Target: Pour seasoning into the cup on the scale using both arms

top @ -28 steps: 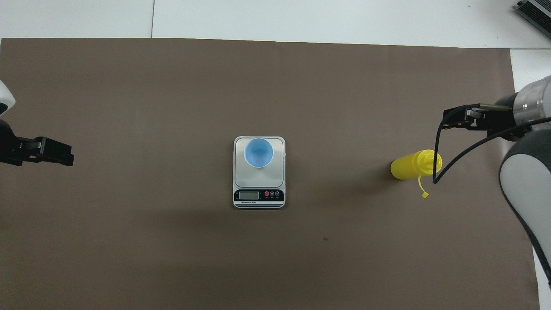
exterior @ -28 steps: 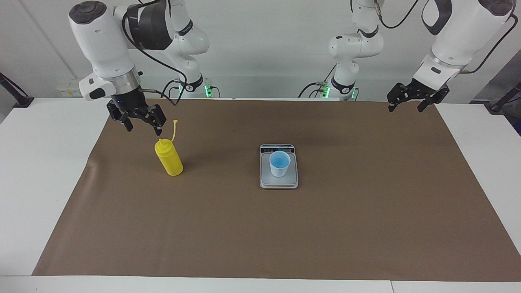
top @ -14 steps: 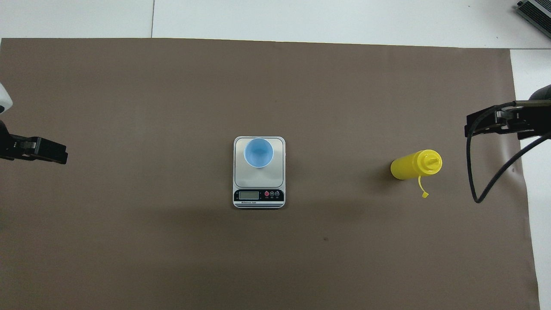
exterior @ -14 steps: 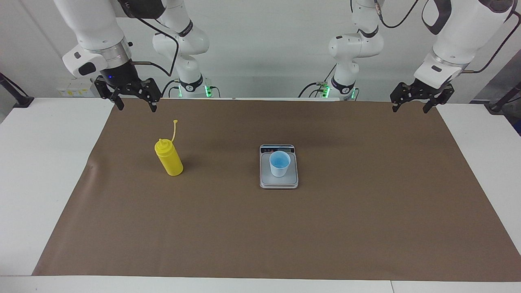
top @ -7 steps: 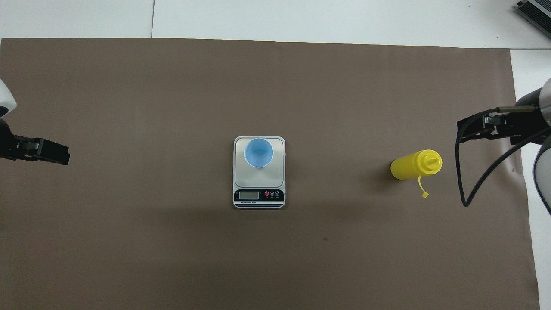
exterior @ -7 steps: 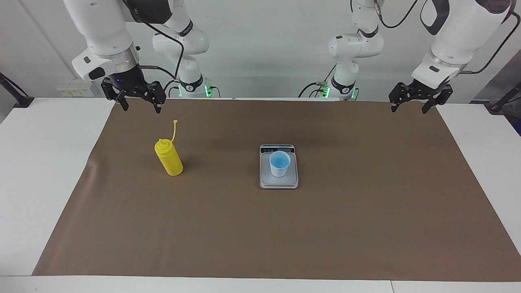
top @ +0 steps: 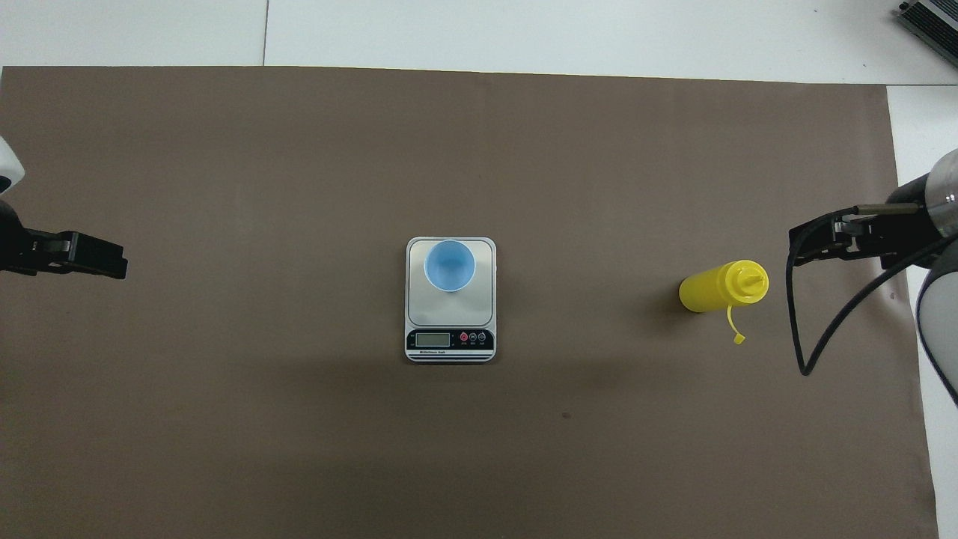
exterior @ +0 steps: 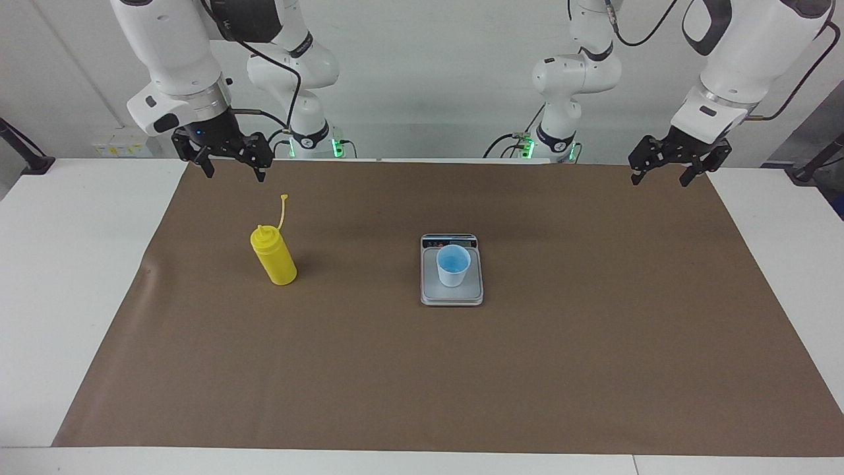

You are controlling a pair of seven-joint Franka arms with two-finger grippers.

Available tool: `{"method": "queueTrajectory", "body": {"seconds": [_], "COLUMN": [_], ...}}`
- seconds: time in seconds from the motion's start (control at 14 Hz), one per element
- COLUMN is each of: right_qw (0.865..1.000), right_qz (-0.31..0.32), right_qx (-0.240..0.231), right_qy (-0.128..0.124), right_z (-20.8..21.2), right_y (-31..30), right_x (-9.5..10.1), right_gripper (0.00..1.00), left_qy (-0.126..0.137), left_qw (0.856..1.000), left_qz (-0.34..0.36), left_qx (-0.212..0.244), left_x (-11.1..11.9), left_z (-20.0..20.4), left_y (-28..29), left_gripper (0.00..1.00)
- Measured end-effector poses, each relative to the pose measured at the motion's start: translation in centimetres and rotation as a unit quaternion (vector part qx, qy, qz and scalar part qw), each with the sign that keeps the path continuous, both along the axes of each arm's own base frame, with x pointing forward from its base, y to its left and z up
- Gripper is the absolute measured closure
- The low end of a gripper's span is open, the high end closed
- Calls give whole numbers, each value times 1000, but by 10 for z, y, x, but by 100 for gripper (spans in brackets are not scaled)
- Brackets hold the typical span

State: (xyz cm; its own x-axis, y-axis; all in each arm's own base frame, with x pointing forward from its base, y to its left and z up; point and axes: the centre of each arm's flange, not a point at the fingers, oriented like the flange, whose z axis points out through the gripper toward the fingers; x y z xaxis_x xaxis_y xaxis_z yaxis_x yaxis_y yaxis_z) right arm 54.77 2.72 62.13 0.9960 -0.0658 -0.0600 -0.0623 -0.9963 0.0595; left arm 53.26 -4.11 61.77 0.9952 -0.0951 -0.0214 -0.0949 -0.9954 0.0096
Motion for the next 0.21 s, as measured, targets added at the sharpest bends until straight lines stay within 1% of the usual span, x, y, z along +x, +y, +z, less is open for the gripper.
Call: {"method": "queueTrajectory", "body": {"seconds": [0.21], "right_qw": [1000], "right_qz": [0], "right_qx": [0], "right_qy": [1], "right_z": [-1], "right_y": [0], "right_x": [-3], "right_gripper": [0], "left_qy": [0], "left_qw": [1000], "left_qz": [0], "left_qx": [0], "left_x": [0], "left_z": [0], "left_y": [0], "left_gripper": [0]}}
